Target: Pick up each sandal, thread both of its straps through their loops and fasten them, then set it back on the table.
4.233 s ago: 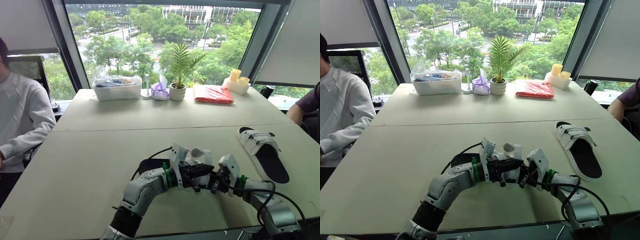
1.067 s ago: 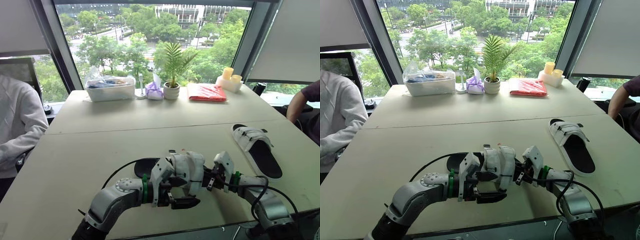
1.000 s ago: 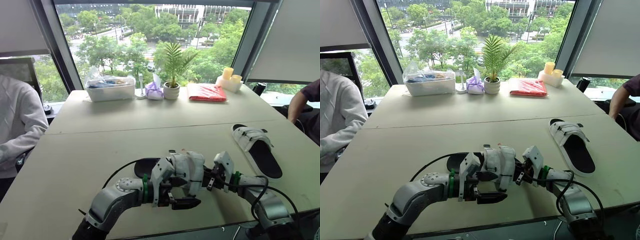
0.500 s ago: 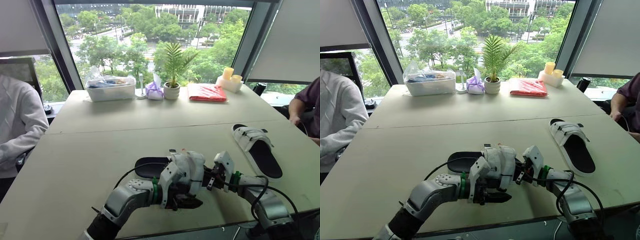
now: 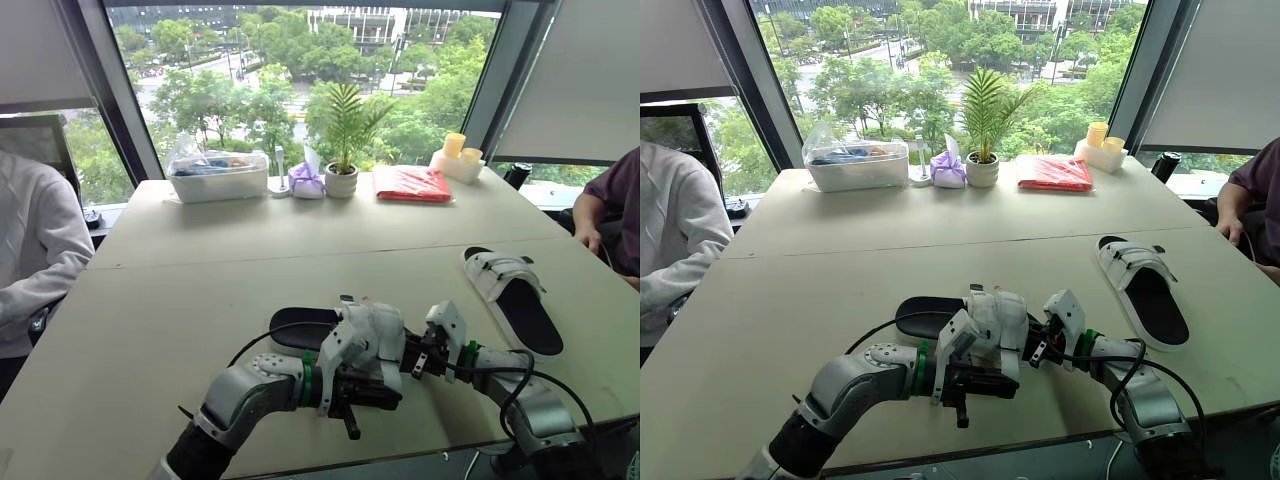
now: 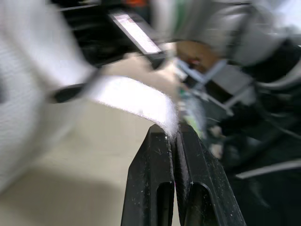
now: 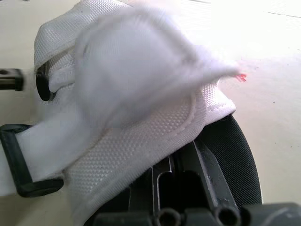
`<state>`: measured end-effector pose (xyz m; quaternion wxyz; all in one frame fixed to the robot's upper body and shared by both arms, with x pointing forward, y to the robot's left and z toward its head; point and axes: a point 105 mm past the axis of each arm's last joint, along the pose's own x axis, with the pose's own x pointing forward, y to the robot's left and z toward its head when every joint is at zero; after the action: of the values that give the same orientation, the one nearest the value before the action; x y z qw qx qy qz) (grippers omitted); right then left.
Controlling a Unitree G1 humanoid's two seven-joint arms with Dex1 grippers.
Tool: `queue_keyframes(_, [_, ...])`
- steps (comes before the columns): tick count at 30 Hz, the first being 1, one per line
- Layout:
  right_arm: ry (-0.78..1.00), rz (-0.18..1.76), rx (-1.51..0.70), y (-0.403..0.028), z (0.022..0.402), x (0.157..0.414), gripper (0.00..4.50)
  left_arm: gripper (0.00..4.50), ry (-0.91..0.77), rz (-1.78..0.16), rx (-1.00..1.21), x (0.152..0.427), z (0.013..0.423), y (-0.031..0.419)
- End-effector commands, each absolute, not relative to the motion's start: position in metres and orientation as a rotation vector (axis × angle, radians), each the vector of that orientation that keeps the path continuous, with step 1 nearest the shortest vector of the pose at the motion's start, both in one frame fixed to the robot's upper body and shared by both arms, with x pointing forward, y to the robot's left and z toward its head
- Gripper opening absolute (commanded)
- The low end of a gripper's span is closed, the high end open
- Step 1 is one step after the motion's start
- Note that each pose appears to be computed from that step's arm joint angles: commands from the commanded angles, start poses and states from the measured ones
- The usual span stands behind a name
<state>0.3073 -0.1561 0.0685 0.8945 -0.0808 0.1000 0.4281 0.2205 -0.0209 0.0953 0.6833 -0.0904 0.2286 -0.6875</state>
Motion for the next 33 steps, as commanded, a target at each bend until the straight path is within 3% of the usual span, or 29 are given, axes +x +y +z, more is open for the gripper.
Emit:
queue_keyframes(1, [0.355,0.847,-0.153,-0.165,0.032,0.301,0.00,0.03,0.480,-1.688,-0.251,0.200,0.119,-0.015])
queue_keyframes(5, [0.353,0.851,-0.157,-0.165,0.032,0.301,0.00,0.03,0.466,-1.741,-0.276,0.197,0.132,-0.010])
queue_keyframes(14, [0.349,0.854,-0.156,-0.163,0.031,0.302,0.00,0.03,0.401,-1.506,-0.472,0.253,0.147,-0.030])
queue_keyframes(20, [0.344,0.849,-0.152,-0.162,0.031,0.303,0.00,0.03,0.483,-1.419,-0.668,0.289,0.154,-0.039])
queue_keyframes(26, [0.341,0.840,-0.148,-0.162,0.030,0.302,0.00,0.03,0.572,-1.333,-0.732,0.307,0.144,-0.043])
queue_keyframes(30, [0.339,0.833,-0.146,-0.162,0.030,0.302,0.00,1.39,0.611,-1.298,-0.718,0.310,0.133,-0.044])
queue_keyframes(33, [0.337,0.829,-0.145,-0.162,0.030,0.303,0.00,3.04,0.568,-1.349,-0.703,0.306,0.144,-0.041])
